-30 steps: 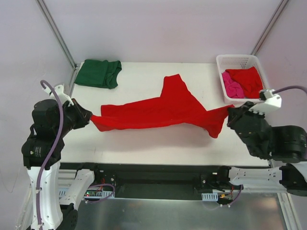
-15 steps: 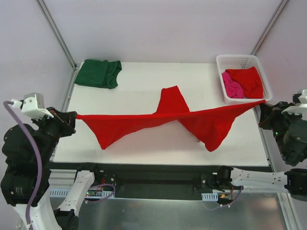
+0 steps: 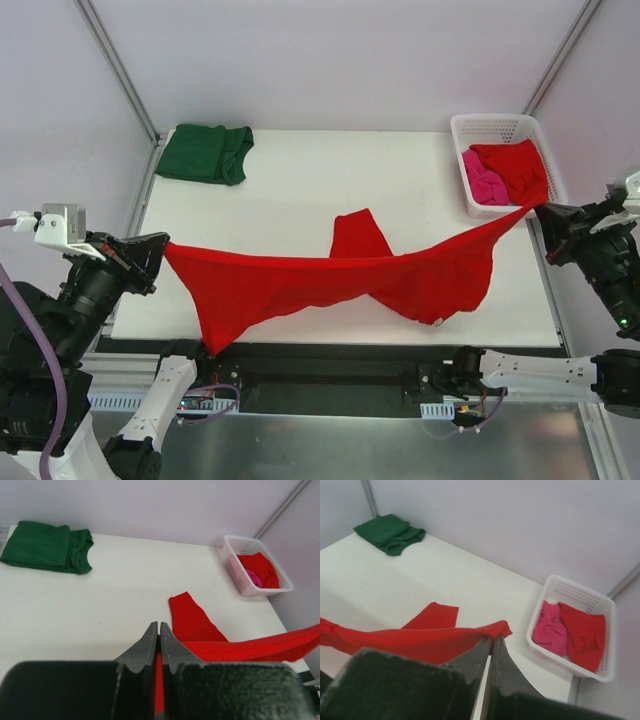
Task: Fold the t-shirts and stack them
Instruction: Flatten the tshirt out
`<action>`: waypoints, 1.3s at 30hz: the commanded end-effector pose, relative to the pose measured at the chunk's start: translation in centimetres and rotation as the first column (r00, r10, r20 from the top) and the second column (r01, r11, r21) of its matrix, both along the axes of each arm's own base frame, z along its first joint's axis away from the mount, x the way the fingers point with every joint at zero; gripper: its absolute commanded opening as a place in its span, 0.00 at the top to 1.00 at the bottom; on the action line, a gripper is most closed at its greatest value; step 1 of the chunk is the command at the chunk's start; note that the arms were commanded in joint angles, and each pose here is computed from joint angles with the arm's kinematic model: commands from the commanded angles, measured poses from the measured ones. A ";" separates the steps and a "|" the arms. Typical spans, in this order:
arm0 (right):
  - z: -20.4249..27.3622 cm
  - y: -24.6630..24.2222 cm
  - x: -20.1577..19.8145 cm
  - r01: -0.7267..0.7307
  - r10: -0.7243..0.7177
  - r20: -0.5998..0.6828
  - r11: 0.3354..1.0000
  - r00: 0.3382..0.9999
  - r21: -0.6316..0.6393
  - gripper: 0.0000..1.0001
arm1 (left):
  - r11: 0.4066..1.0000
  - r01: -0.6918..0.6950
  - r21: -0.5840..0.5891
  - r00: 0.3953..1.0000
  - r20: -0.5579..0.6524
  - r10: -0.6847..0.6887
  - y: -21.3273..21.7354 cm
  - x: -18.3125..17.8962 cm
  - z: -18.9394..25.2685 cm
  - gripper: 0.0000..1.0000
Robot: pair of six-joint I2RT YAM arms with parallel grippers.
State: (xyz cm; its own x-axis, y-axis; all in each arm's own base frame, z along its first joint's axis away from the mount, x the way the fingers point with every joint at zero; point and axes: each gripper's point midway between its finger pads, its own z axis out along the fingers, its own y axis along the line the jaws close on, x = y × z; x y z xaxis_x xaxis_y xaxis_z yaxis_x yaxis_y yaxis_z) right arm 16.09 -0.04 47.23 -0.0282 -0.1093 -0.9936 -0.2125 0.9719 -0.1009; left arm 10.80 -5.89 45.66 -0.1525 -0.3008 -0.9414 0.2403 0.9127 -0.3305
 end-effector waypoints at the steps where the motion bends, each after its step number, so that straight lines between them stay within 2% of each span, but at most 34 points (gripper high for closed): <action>1: 2.8 1.9 -0.9 -0.167 0.165 0.049 0.985 0.985 0.033 0.99 | 0.991 0.130 0.017 0.986 0.101 -0.131 -2.0 -0.1 3.0 1.00; 12: 4.9 2.0 -3.7 -0.392 0.381 0.123 0.916 0.916 0.081 0.99 | 0.970 0.243 0.024 0.948 0.207 -0.243 -3.6 -3.1 5.8 1.00; 32: 8.3 0.5 -8.2 -0.567 0.527 0.265 0.818 0.807 0.099 0.99 | 0.965 0.254 0.065 0.837 0.485 -0.253 -2.7 -12.5 12.3 1.00; 34: 8.6 0.5 -8.3 -0.570 0.528 0.281 0.817 0.801 0.089 0.99 | 0.968 0.238 0.073 0.845 0.476 -0.244 -2.5 -11.6 12.3 1.00; 35: 8.7 0.4 -8.2 -0.566 0.524 0.290 0.820 0.801 0.082 0.99 | 0.974 0.216 0.070 0.866 0.447 -0.224 -2.3 -10.0 11.8 1.00; 37: 8.9 1.0 -6.4 -0.498 0.463 0.287 0.865 0.839 0.058 0.99 | 0.983 0.166 0.084 0.891 0.413 -0.186 -1.8 -6.8 11.3 1.00; 38: 8.7 1.7 -5.2 -0.473 0.453 0.281 0.881 0.846 0.005 0.99 | 0.984 0.157 0.088 0.923 0.340 -0.178 -1.9 -3.3 9.1 1.00; 39: 7.6 1.8 -2.8 -0.346 0.345 0.234 0.937 0.909 -0.036 0.99 | 0.988 0.123 0.096 0.932 0.331 -0.148 -1.6 -1.2 8.5 1.00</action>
State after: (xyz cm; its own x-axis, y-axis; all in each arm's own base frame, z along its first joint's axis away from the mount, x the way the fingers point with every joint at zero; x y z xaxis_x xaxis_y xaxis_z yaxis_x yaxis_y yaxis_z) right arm 8.87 0.57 54.60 0.2008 0.0787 -0.9765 -0.6730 0.7353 -0.0792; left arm 1.12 -8.41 56.54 0.2024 -0.2905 -0.9352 0.5566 0.8198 -0.1342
